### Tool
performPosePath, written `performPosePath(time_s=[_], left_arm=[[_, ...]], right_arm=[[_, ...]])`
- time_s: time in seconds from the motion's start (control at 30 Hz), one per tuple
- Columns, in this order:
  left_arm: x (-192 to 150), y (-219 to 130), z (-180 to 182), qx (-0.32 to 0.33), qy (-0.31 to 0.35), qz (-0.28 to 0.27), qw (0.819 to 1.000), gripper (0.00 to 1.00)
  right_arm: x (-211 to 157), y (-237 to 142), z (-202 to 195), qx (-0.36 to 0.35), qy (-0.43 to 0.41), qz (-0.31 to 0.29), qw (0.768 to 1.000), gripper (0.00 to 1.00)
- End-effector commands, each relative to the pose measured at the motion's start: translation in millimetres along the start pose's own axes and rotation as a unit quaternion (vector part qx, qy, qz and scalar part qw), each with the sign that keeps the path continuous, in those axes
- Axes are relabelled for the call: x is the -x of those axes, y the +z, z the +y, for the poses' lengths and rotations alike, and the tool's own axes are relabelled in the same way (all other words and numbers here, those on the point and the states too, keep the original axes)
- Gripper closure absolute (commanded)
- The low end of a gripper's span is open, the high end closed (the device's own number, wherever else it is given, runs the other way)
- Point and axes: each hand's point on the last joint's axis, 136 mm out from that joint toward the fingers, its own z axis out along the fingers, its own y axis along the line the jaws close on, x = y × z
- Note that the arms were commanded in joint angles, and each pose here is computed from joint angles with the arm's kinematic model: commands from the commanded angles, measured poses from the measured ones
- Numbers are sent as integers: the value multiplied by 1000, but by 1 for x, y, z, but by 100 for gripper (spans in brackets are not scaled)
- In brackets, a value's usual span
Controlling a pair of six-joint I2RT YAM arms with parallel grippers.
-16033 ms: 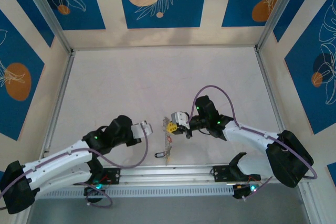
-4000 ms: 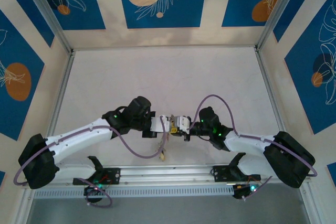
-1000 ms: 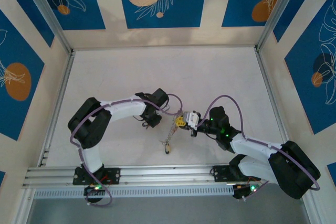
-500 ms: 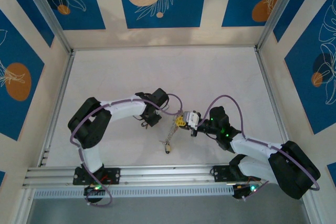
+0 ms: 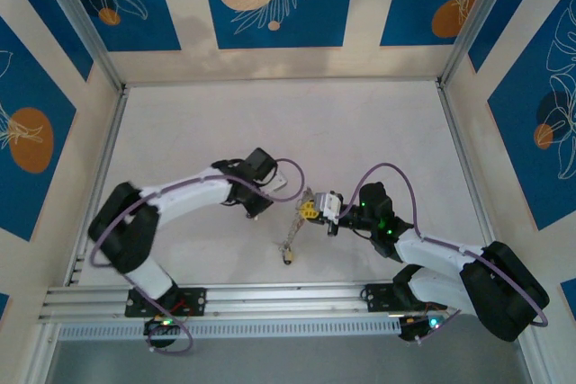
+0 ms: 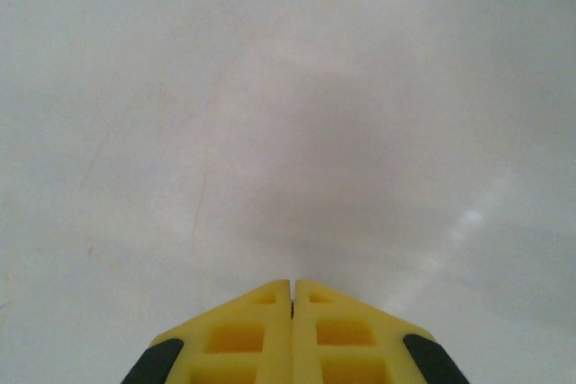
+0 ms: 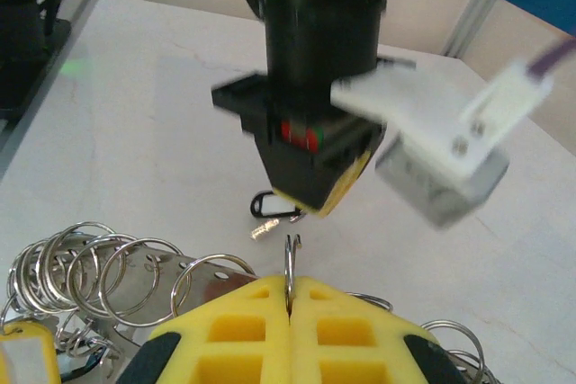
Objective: Put the keys on the keyring
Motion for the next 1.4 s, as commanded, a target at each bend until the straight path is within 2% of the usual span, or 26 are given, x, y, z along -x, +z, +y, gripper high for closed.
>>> performPosePath(time_s=[0.0,0.07,0.17,0.27,0.4,0.5,0.57,0.97,1.03,1.2,1.27,1.37], left_arm=[[21,-30,-28,-73,74,-116,988,100],[25,-46,-49,-114,135,-182,967,100],[30,-70,-66,-133,184,-268,936,100],[28,-86,-79,-141,228,-323,908,100],[27,-97,-84,-137,249,-350,893,100],[24,-103,-96,-142,295,-370,869,100],[26,-105,-99,-138,306,-384,860,100],[36,-112,-113,-145,332,-408,838,100],[39,-111,-110,-142,318,-400,848,100],[23,-80,-91,-125,287,-293,904,100],[10,-68,-74,-91,257,-242,931,100],[-8,-60,-54,-43,210,-200,956,100]], right_arm=[[14,-1,9,32,-13,-28,999,100],[18,-1,13,46,-15,-34,998,100],[21,-1,18,61,-14,-39,997,100],[22,0,21,71,-13,-41,997,100],[25,1,27,92,-10,-44,995,100],[27,3,34,114,-4,-46,992,100],[28,5,39,129,2,-49,990,100],[32,12,51,170,22,-48,984,100],[30,13,50,168,24,-45,985,100],[26,12,44,143,18,-32,989,100],[23,10,37,122,12,-23,992,100],[20,5,28,93,8,-16,995,100]])
